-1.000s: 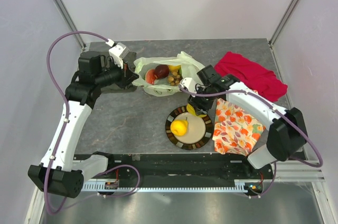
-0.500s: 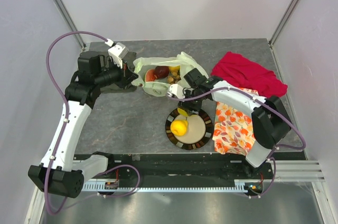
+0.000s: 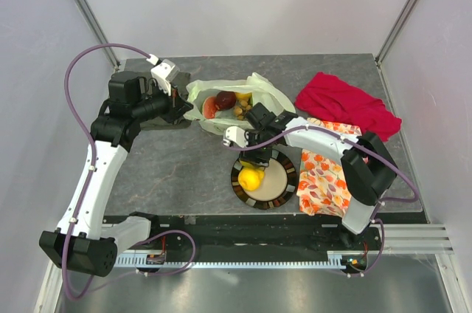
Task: Take the fake fruits out of the plastic bag
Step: Place the fake fruit on the plate.
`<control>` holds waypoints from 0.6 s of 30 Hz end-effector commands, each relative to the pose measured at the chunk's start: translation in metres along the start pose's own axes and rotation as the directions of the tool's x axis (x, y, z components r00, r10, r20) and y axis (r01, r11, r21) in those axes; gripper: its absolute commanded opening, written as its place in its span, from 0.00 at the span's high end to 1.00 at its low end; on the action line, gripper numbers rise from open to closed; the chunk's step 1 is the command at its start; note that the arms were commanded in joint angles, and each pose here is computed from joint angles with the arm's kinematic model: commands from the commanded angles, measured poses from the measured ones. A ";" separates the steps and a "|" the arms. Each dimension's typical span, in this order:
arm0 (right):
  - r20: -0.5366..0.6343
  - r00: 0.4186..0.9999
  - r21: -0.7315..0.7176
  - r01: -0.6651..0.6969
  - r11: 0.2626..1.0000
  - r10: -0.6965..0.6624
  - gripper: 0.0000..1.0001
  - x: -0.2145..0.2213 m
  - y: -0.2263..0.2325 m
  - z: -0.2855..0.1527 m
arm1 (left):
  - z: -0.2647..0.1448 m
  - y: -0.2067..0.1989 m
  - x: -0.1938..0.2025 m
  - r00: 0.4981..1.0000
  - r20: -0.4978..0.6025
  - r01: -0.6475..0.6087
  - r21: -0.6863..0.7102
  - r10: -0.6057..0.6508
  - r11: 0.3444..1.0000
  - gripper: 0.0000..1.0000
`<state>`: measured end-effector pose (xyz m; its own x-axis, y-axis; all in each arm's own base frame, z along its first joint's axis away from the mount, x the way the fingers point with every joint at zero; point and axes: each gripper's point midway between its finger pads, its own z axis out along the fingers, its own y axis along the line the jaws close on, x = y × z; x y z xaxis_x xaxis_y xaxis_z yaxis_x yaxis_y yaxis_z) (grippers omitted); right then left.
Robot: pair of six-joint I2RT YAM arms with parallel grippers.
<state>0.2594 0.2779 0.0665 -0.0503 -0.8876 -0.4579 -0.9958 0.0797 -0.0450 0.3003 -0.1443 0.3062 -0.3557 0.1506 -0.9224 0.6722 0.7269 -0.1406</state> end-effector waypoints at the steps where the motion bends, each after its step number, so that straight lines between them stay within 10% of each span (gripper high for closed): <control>1: 0.059 0.998 0.077 0.005 0.997 -0.009 0.30 -0.025 -0.014 -0.031 | -0.003 -0.006 -0.010 0.999 0.035 -0.007 0.032 0.006 0.999 0.98; 8: 0.182 0.983 0.071 0.002 0.997 -0.015 0.21 -0.063 0.001 -0.107 | -0.005 -0.014 0.003 0.999 0.021 0.027 0.058 -0.029 0.998 0.98; 18: 0.302 0.950 0.330 -0.182 0.926 0.079 0.48 -0.087 -0.100 -0.106 | -0.012 -0.024 0.020 0.999 0.006 0.053 0.085 -0.054 0.995 0.98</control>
<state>0.3019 0.2955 0.2231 -0.0272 -0.7117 -0.7019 -0.9425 0.2523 -0.2192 0.2769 -0.1496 0.2866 -0.3990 0.1353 -0.9069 0.6936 0.6915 -0.2019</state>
